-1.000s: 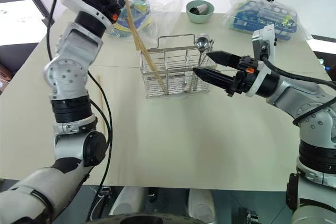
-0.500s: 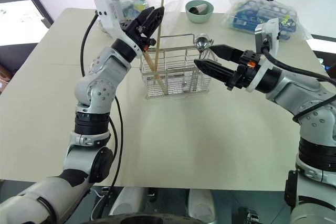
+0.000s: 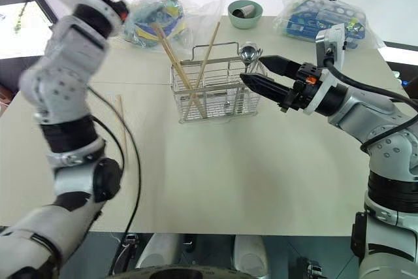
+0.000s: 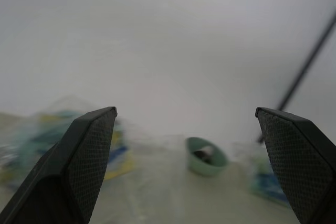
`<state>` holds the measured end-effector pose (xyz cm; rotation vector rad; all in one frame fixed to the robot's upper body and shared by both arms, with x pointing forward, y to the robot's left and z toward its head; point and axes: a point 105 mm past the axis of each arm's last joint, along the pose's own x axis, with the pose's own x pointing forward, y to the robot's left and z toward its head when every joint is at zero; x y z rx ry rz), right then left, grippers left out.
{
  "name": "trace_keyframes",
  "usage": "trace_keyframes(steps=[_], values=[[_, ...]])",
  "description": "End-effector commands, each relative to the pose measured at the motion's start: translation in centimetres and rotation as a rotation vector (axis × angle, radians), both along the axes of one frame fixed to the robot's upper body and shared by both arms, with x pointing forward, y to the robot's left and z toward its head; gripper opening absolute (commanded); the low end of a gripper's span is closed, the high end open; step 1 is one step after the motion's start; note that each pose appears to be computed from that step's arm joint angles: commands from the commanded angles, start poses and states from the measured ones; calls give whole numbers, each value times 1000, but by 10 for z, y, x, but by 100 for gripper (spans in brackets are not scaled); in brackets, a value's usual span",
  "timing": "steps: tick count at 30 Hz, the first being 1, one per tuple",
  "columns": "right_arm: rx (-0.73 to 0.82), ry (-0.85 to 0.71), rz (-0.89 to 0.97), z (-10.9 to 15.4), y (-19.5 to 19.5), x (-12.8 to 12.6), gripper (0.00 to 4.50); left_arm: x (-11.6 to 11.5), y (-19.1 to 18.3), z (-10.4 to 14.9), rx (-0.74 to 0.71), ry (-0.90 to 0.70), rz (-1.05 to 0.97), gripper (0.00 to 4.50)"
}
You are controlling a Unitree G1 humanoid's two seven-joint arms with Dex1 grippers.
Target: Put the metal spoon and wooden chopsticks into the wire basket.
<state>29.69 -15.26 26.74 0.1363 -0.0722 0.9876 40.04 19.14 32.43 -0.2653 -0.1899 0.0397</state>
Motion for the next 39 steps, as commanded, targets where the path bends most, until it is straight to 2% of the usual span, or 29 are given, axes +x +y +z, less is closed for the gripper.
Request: trace_keyframes(steps=[1, 5, 8, 13, 21, 30, 33, 36, 38, 39], values=[[20, -49, 3, 9, -1, -1, 450, 2, 18, -19, 116, 153, 173, 445], [17, -44, 7, 7, 0, 1, 450, 8, 15, -69, 129, 377, 176, 445], [14, -46, 5, 8, -1, 3, 450, 3, 7, -103, 174, 492, 163, 445], [13, -31, -30, 2, -8, 8, 450, -9, 14, -148, 75, 669, 209, 445], [15, -25, -63, -1, -10, 10, 450, -11, 18, -173, 57, 754, 247, 445], [48, -42, -141, 7, -18, 21, 450, -10, 13, -201, 2, 844, 214, 445], [44, -40, -140, 5, -18, 20, 450, -8, 10, -200, -41, 813, 200, 363], [44, -37, -142, 6, -19, 21, 450, -7, 11, -195, -55, 789, 205, 221], [48, -34, -145, 6, -20, 22, 450, -6, 11, -192, -56, 780, 209, 107], [49, -33, -147, 6, -20, 23, 450, -6, 13, -191, -50, 775, 216, 68]])
